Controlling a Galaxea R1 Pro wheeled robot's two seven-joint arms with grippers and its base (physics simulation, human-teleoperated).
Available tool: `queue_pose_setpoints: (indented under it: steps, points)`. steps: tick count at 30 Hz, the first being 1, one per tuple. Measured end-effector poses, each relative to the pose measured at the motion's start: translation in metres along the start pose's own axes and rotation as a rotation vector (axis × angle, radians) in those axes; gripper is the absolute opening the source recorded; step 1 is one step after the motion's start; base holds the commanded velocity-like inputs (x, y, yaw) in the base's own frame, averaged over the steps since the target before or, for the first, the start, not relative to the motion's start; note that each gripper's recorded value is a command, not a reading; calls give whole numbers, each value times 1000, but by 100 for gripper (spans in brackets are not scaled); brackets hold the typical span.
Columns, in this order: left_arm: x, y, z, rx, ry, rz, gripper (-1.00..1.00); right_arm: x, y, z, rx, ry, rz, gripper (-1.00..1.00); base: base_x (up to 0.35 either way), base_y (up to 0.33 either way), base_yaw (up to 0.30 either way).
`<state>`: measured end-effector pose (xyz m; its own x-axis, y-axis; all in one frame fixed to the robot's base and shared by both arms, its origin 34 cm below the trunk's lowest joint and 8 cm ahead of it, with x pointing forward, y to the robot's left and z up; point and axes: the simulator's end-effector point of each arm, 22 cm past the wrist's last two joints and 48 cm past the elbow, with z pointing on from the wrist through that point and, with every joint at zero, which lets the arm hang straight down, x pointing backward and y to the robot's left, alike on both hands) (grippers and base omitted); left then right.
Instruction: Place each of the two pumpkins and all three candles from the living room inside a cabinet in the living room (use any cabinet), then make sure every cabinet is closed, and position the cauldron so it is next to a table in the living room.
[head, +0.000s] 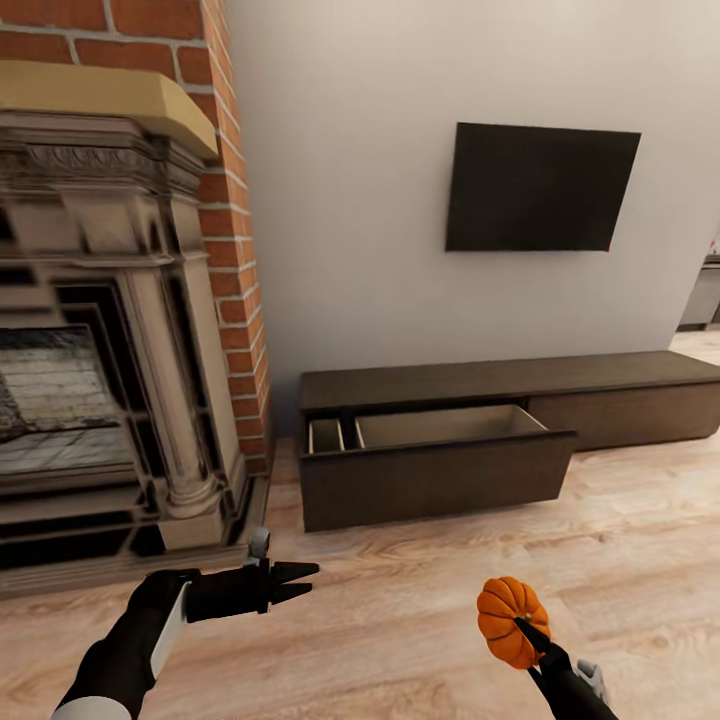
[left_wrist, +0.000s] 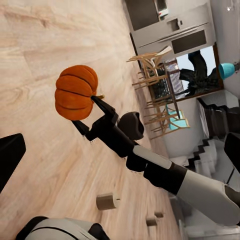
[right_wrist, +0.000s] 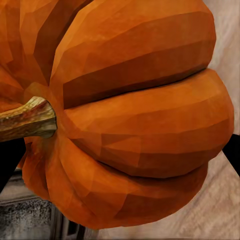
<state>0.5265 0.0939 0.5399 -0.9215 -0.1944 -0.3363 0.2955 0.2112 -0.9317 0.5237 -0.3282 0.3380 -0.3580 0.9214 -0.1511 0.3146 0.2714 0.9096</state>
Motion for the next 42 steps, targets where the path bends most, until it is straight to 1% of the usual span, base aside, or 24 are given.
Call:
queue_pose_setpoints:
  steps: [7,14,19,22,25,37,42]
  points:
    - [-4,-16,-2,8,-7,34,100,-4,17,-1,-32,-8,-11,-100,-235,0,240]
    - [-8,-31,-5,13,-15,66,100,-9,33,-3,-63,-19,-18,-100,-33,0,159]
    - [-11,-31,-10,15,-28,65,100,-8,32,-3,-60,-16,-22,-100,-2,0,259]
    - [-26,-37,-22,54,-96,51,100,-7,32,-3,-60,-15,-23,-100,0,0,286]
    - [-30,-40,-26,67,-117,48,100,-7,32,-3,-59,-14,-24,-100,0,0,289]
    - [-33,-39,-29,69,-129,45,100,-6,32,-3,-59,-12,-28,-100,5,2,290]
    - [-30,-35,-29,68,-129,26,100,-5,31,-3,-57,-11,-28,-100,119,110,291]
